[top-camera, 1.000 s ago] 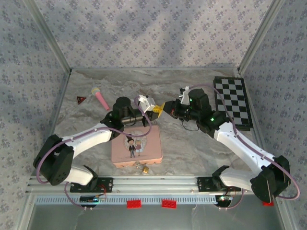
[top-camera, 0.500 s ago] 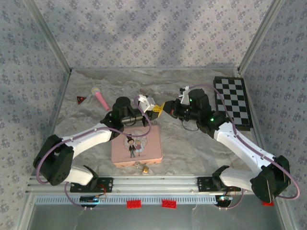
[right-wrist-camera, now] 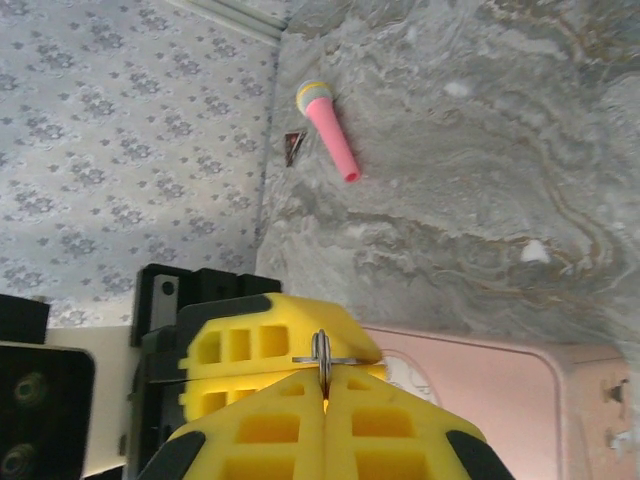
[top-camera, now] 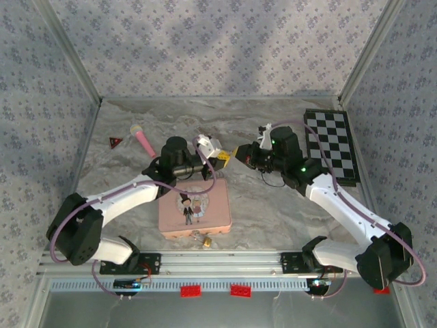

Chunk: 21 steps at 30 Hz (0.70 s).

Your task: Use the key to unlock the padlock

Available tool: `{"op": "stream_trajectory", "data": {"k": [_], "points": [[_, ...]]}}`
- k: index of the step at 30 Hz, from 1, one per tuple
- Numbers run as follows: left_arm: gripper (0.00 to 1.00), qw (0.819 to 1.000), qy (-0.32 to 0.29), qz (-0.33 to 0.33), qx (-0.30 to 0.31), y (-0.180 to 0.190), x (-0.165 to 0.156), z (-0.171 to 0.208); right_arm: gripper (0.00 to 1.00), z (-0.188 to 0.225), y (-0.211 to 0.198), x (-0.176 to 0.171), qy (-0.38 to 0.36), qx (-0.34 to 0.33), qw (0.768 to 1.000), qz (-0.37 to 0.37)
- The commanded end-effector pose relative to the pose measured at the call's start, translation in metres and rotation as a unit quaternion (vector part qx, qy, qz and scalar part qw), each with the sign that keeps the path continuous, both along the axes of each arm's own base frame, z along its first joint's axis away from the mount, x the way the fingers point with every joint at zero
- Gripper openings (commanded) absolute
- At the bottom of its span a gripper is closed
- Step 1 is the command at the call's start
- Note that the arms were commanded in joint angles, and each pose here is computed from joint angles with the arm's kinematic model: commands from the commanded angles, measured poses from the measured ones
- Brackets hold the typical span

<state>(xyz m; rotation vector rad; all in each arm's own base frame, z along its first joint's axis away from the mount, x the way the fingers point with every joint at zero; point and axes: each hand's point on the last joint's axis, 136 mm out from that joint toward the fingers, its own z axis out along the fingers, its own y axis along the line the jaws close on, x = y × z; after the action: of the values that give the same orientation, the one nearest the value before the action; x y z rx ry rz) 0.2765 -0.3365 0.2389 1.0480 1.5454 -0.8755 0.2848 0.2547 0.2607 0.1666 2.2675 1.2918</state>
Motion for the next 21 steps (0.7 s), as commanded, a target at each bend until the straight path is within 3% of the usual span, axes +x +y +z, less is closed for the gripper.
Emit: {"op": "stream_trajectory", "data": {"k": [1, 9, 11, 14, 18, 21], "points": [[0.00, 0.999, -0.032, 0.007, 0.016, 0.004, 0.002, 0.020, 0.18, -0.006, -0.009, -0.001, -0.009, -0.032, 0.999, 0.005], [0.00, 0.996, -0.013, 0.021, 0.085, 0.014, 0.005, 0.007, 0.44, 0.005, -0.023, -0.006, -0.084, -0.098, 0.991, 0.045], [0.00, 0.994, -0.003, 0.018, 0.106, 0.016, 0.003, 0.007, 0.49, 0.002, -0.031, -0.005, -0.129, -0.148, 0.979, 0.061], [0.00, 0.989, 0.015, 0.012, 0.149, 0.022, -0.005, 0.005, 0.52, 0.002, -0.043, -0.001, -0.233, -0.206, 0.948, 0.061], [0.00, 0.974, 0.040, -0.008, 0.221, 0.036, -0.024, 0.007, 0.58, 0.006, -0.026, -0.022, -0.391, -0.170, 0.896, 0.122], [0.00, 0.964, 0.047, -0.030, 0.258, 0.046, -0.038, 0.012, 0.60, 0.001, -0.004, -0.046, -0.450, -0.144, 0.859, 0.198]]}}
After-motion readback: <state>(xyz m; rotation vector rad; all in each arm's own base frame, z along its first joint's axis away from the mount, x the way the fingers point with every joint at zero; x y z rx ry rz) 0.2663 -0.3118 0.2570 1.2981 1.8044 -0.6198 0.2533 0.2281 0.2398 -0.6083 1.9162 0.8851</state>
